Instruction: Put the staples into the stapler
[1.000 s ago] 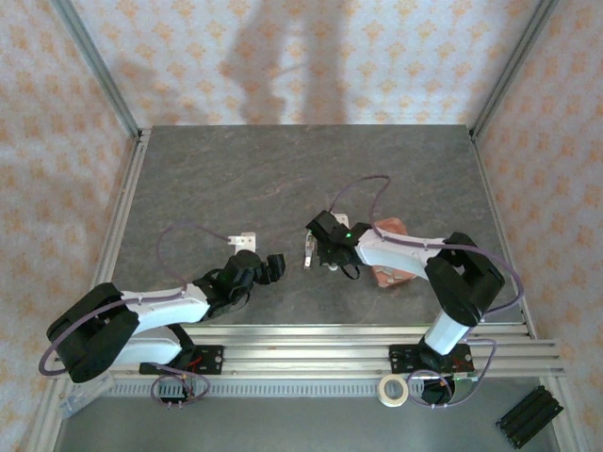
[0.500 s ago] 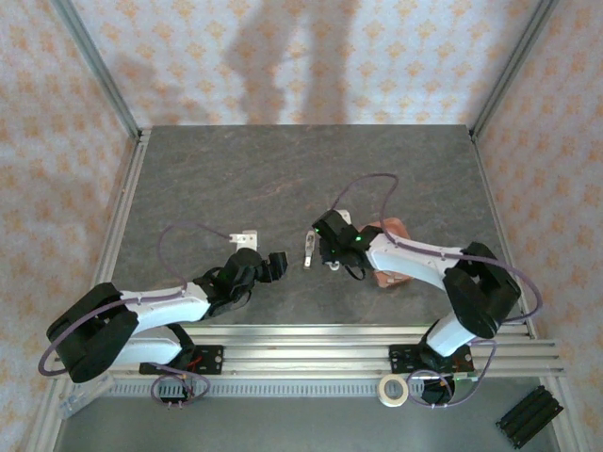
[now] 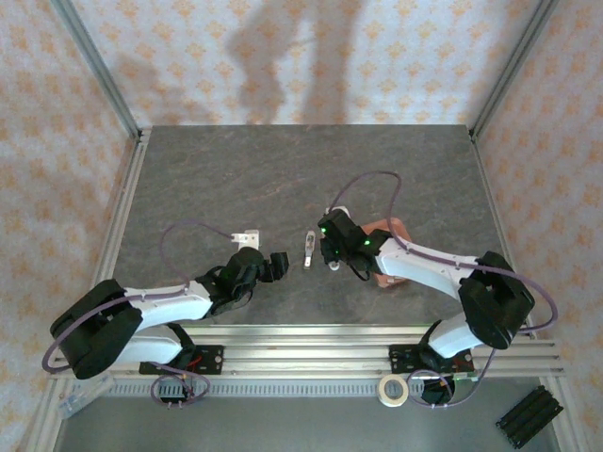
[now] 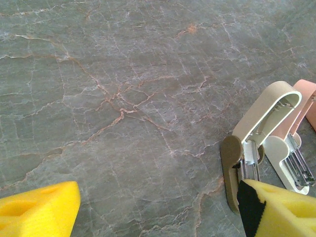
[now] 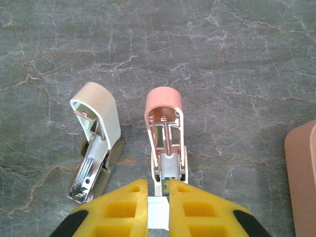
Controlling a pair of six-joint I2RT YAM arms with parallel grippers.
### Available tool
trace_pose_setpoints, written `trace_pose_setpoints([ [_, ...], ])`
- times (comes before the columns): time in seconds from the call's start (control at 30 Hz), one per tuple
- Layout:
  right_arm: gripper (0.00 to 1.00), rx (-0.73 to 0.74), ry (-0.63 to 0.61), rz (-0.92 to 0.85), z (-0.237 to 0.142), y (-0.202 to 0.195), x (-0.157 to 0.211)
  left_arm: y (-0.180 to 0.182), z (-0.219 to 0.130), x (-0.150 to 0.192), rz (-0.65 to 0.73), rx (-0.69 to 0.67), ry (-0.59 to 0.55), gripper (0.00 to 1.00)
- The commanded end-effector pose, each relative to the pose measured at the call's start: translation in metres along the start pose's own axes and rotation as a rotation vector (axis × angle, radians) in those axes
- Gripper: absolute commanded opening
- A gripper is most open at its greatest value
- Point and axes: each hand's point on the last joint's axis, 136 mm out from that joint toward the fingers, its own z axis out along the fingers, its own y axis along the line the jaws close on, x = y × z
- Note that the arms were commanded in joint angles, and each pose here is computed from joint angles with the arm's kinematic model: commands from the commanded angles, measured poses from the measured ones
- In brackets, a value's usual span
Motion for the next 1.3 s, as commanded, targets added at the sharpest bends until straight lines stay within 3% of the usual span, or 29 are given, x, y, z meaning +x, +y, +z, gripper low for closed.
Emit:
trace_pose_setpoints([
  [0.0,0.13,0.009,0.014,-0.031,0.008,-0.002,0.005,-0.007,0.002,-0.013,-0.024,0.015,-0.033,0.84],
  [1.27,0.13,0.090,0.083,-0.045,0.028,-0.015,0.023,-0.004,0.003,-0.010,-0.026,0.006,-0.024,0.84],
])
